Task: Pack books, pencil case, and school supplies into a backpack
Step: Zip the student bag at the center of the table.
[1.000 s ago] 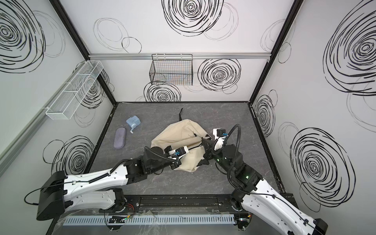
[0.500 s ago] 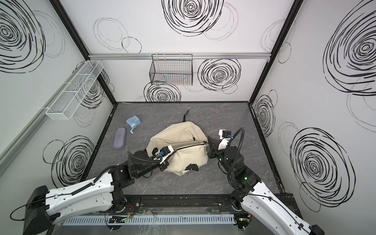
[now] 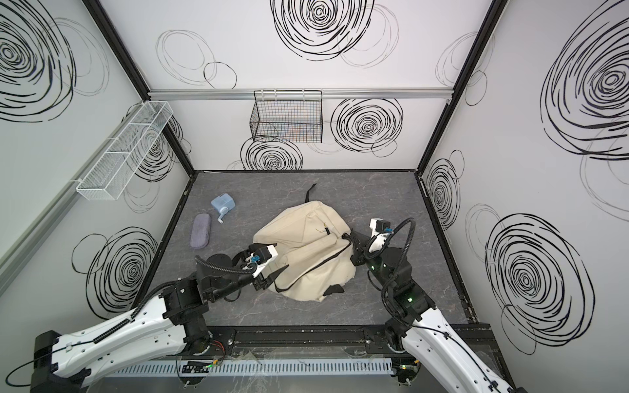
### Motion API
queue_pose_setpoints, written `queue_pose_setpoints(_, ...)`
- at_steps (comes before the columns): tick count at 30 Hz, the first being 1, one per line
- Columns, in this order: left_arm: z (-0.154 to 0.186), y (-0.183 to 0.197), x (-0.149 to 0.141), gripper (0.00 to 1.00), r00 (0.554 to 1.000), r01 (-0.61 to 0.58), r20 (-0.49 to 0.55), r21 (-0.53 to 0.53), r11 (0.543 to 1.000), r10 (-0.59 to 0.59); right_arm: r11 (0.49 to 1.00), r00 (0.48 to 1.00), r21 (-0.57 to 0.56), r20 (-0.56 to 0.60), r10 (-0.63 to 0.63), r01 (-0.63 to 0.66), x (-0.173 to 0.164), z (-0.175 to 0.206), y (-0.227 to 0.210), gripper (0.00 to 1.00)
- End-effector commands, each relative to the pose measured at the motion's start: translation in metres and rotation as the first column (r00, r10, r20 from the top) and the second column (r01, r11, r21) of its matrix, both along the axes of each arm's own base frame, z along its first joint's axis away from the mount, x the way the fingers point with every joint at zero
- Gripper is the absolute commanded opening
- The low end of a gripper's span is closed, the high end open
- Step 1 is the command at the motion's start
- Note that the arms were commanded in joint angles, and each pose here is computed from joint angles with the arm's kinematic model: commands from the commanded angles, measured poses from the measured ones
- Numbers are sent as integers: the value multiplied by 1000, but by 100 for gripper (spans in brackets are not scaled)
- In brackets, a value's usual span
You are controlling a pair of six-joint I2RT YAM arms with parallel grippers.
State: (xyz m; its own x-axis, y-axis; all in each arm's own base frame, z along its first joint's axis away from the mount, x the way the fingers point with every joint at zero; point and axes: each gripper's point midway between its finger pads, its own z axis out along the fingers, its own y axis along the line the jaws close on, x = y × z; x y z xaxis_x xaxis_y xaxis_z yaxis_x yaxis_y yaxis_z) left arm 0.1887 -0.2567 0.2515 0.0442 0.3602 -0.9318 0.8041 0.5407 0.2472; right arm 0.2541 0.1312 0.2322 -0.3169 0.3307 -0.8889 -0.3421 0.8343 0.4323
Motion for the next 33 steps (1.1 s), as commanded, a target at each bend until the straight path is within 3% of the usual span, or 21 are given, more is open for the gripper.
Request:
queue_pose_setpoints(1,25,-25,-3,77,997,73,-5,13,997,-73,998,992,57,121,20,-27,0,37,4,0)
queue_pose_setpoints(8,36,-113,7,84,993,83,-81,-2,997,-82,992,993,104,95,65,-75,-4,38,12,0)
queue_pose_setpoints(14,10,-158,26,79,987,54,-155,20,998,-50,989,991,116,110,80,-92,-9,48,13,0)
queue_pose_setpoints(20,-23,-174,25,57,968,91,-241,63,994,-73,985,989,136,123,87,-104,-12,54,13,0)
queue_pose_setpoints(27,-27,-160,28,2,969,63,-242,48,997,-50,988,991,129,117,67,-82,-10,49,10,0)
queue_pose_setpoints(33,-12,-134,15,0,984,69,-164,-4,998,-68,995,995,102,99,6,-16,1,27,2,0)
